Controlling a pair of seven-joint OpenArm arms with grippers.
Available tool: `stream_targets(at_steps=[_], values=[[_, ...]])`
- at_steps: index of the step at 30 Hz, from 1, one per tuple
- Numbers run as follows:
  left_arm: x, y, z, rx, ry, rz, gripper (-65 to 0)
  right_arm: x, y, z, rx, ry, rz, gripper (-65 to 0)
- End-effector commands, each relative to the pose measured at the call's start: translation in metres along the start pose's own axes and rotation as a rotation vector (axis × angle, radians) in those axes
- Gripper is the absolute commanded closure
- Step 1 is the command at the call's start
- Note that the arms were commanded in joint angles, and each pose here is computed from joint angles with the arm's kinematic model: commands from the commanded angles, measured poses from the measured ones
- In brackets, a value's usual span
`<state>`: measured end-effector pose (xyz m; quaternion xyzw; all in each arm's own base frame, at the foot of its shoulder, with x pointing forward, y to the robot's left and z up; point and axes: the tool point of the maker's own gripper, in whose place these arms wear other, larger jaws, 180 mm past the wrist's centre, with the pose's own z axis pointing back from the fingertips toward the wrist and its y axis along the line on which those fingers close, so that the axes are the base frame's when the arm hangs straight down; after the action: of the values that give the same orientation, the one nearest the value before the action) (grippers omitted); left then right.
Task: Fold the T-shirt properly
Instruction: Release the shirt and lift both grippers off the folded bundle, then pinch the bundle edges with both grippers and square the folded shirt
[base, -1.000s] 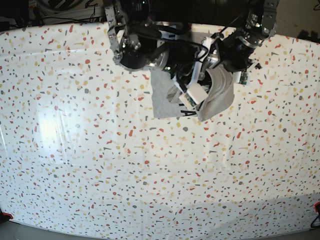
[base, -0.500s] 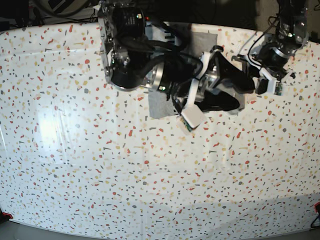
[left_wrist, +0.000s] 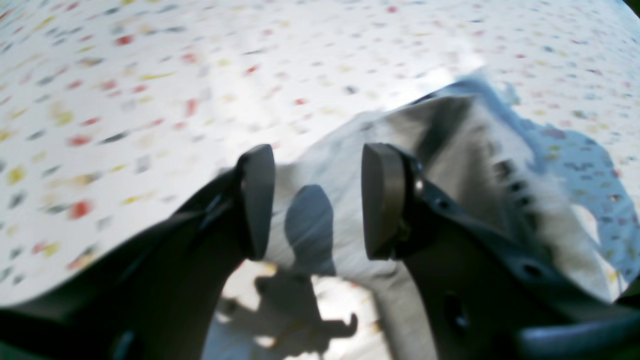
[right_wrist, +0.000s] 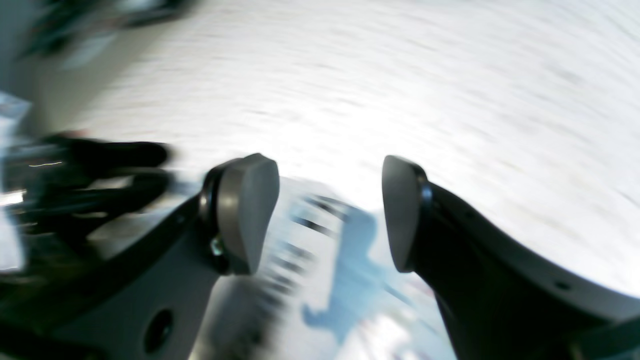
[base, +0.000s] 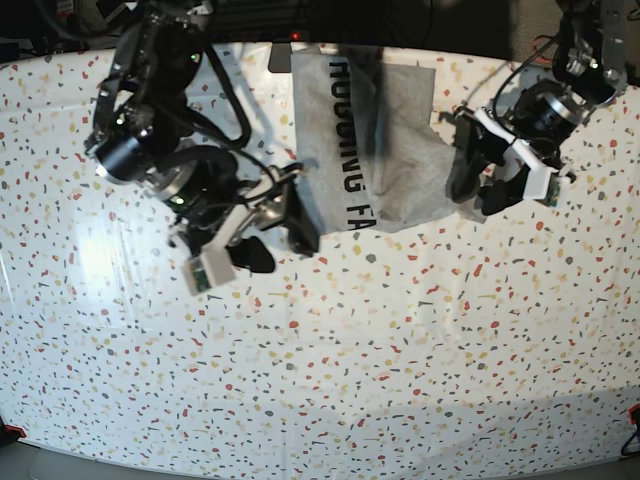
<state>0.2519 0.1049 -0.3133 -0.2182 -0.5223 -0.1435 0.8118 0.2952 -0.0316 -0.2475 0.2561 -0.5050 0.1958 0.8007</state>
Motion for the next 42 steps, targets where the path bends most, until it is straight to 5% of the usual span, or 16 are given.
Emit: stream_targets(at_steps=[1,12,22,25,27,39,42], values=[[0.008,-0.007,-0.003,-0.020,-0.020,-0.025,-27.6,0.014,-0.005,0.007,-0.010,-0.060,0.007,-36.4],[0.015,-0.069,-0.048,-0.118,-0.017,-0.108,-27.6,-0.029,-0.084,0.070,-0.281,0.033,-0.059,-36.4],[-0.003,-0.067,-0.065,-0.049,0.095,-0.165,-27.0,-0.037,-0.087,0.079,-0.288,0.046,-0.097,-36.4],[-0.014,-0.065,-0.064,-0.043,0.159,-0.167,-11.2,-0.036,-0.086,0.078,-0.284,0.042,-0.099,-36.4],[-0.019,-0.065,-0.062,-0.043,0.190,-0.165,0.0,-0.036,-0.086,0.078,-0.284,0.041,-0.099,-36.4],[-0.049,-0.081,0.003,-0.102,0.253,-0.188,0.0,-0.034,-0.086,0.078,-0.284,0.032,-0.098,-36.4],[-0.059,-0.063,0.022,-0.027,0.250,-0.178,0.0,-0.034,-0.086,0.078,-0.284,0.033,-0.098,-36.4]])
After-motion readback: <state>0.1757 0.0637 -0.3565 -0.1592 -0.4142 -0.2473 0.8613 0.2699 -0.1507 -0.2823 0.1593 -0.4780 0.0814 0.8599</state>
